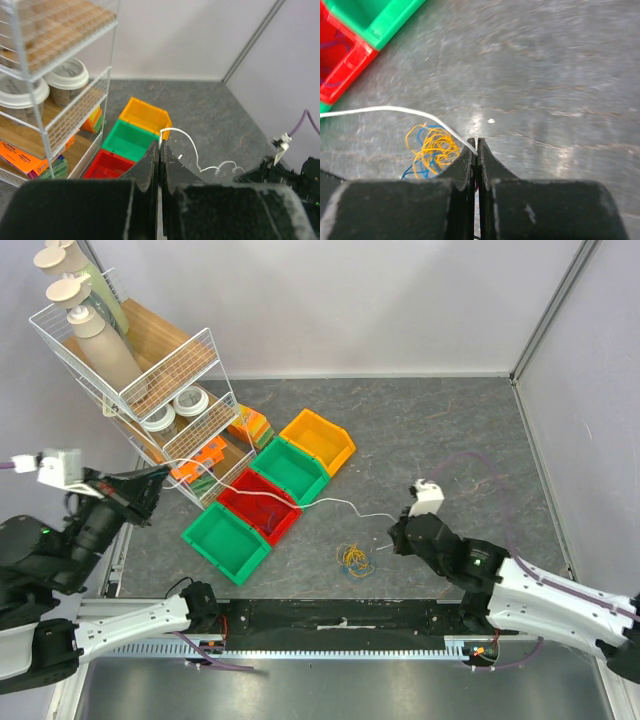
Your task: Untangle the cables
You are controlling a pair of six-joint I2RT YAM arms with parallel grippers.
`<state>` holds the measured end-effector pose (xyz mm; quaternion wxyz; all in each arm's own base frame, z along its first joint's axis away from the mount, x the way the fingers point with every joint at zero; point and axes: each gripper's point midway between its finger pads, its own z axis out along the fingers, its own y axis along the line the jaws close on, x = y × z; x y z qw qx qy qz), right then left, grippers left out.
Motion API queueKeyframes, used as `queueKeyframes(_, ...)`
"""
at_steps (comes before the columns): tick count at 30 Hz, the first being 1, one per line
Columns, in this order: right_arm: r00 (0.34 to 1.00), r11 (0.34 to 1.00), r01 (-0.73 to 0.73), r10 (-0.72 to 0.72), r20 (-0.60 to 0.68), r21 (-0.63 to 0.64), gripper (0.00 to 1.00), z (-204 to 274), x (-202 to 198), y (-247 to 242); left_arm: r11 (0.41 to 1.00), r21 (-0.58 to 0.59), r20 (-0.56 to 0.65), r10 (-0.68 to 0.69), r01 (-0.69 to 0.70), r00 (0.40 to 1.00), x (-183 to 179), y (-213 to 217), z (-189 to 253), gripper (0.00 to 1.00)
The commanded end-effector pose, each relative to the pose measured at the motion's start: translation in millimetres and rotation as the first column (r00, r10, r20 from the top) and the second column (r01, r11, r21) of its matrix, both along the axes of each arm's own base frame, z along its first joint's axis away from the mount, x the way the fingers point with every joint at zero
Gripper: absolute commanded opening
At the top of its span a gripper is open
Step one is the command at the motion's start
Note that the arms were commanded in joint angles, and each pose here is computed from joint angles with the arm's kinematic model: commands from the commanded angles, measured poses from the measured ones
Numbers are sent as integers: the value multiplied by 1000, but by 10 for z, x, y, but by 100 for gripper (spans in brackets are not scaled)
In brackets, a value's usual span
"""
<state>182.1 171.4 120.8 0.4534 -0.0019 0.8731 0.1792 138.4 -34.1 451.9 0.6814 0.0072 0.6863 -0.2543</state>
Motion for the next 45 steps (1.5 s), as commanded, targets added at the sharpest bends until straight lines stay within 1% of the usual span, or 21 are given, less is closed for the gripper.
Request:
queueKeyframes(1,958,951,-284,277,71,125,0,378,-20,753,972,211,-151,-68,99,986,208,-695,-529,2)
queueKeyframes(3,928,915,-373,365,77,152,0,441,-68,1017,943,302,-234,-69,140,970,280,-935,-841,2)
queueKeyframes(4,912,895,-411,402,84,173,0,500,-97,1139,923,334,-274,-97,189,957,286,-1089,-991,2)
queueKeyframes(6,875,851,-484,473,104,205,0,603,-173,1374,893,345,-326,-175,289,929,264,-1375,-1188,2)
queueKeyframes(8,834,801,-552,536,133,231,0,712,-263,1572,862,295,-345,-307,413,887,168,-1688,-1279,2)
queueKeyframes(9,814,780,-580,564,139,234,0,741,-308,1652,840,258,-345,-381,477,858,102,-1846,-1305,2)
queueKeyframes(11,771,734,-636,620,150,237,0,770,-431,1765,798,193,-348,-488,571,800,-10,-2090,-1359,2)
queueKeyframes(13,740,705,-672,654,156,228,0,773,-551,1835,765,158,-374,-539,625,755,-72,-2259,-1451,2)
queueKeyframes(15,720,685,-693,672,172,225,0,803,-644,1862,757,144,-414,-539,637,734,-68,-2360,-1559,2)
queueKeyframes(17,702,665,-711,686,190,228,0,823,-741,1873,737,141,-449,-548,661,706,-81,-2456,-1662,2)
queueKeyframes(19,690,652,-723,696,198,229,0,819,-811,1854,702,132,-467,-579,700,668,-135,-2541,-1723,2)
queueKeyframes(24,689,648,-725,689,225,235,0,825,-867,1738,631,127,-480,-636,765,604,-252,-2623,-1786,2)
queueKeyframes(25,709,669,-705,665,235,236,0,841,-823,1700,621,127,-476,-646,774,596,-271,-2625,-1784,2)
queueKeyframes(27,711,668,-703,657,251,244,0,843,-836,1635,594,125,-468,-671,795,575,-335,-2613,-1770,2)
queueKeyframes(30,689,636,-724,661,296,266,0,946,-895,1593,579,124,-436,-698,806,569,-378,-2573,-1725,2)
queueKeyframes(31,664,607,-748,682,307,269,0,974,-960,1592,570,120,-429,-709,813,561,-401,-2571,-1725,2)
queueKeyframes(37,565,505,-825,758,325,254,0,1020,-1170,1592,500,116,-427,-755,858,498,-514,-2578,-1730,1)
queueKeyframes(41,559,500,-829,758,337,252,0,1052,-1196,1527,449,111,-417,-789,887,452,-608,-2575,-1687,2)
queueKeyframes(45,550,485,-835,752,362,261,0,1129,-1226,1490,407,102,-452,-794,908,407,-671,-2575,-1767,4)
